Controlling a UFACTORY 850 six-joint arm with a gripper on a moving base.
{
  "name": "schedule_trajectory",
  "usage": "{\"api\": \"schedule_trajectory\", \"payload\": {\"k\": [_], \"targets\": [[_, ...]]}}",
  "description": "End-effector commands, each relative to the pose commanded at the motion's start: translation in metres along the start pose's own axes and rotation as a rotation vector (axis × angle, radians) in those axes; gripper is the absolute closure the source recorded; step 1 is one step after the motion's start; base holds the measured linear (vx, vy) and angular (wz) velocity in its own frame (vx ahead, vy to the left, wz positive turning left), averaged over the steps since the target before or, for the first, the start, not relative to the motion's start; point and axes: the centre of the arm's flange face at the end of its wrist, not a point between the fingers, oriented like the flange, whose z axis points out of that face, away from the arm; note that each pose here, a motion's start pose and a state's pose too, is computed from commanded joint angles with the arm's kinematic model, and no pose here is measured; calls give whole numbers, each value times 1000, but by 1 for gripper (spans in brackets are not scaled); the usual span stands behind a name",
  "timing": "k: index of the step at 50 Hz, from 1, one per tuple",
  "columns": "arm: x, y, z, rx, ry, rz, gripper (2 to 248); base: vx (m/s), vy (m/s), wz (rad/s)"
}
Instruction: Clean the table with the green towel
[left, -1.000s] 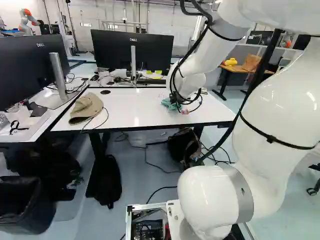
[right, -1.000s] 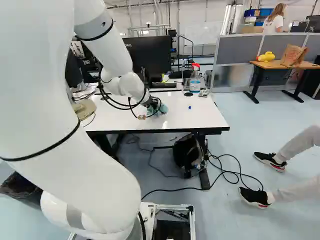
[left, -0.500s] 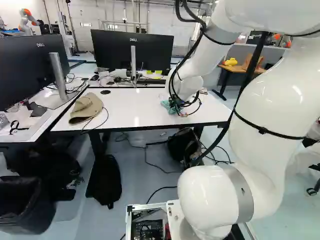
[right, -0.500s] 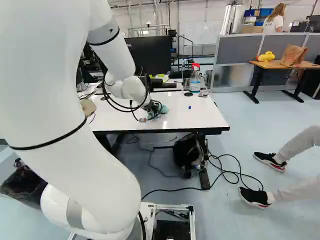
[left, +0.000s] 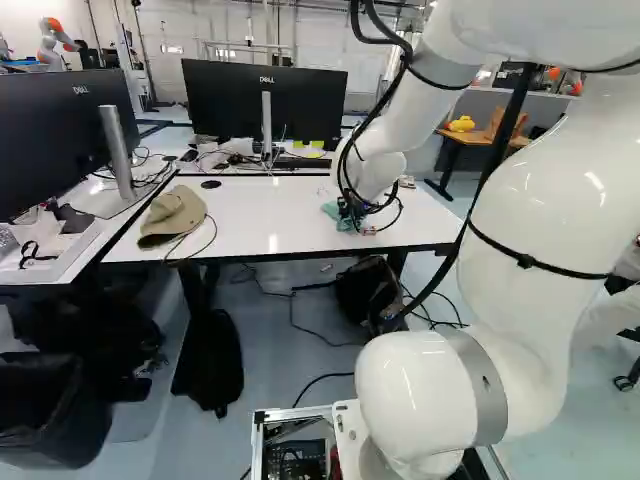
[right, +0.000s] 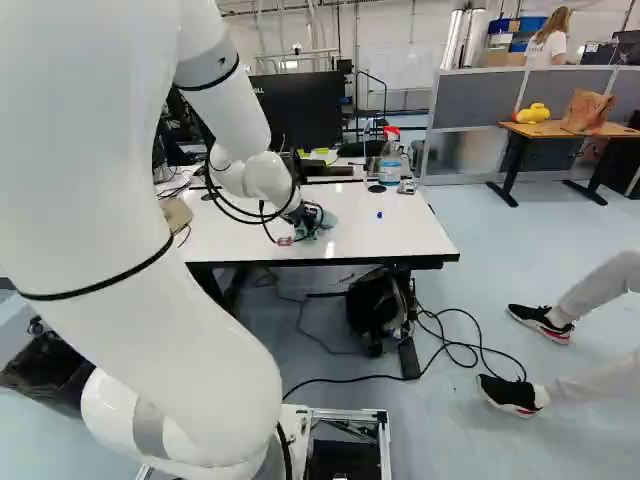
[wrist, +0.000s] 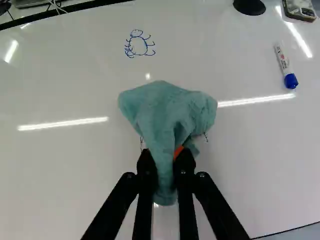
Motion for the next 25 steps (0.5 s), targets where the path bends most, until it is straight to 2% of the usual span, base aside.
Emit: {"api": "schedule_trajectory", "payload": {"k": [14, 25], "targets": [[0, 1, 1, -1, -13, 1, 200, 0, 0, 0], [12, 8, 10, -12, -9, 16, 200, 0, 0, 0]]}}
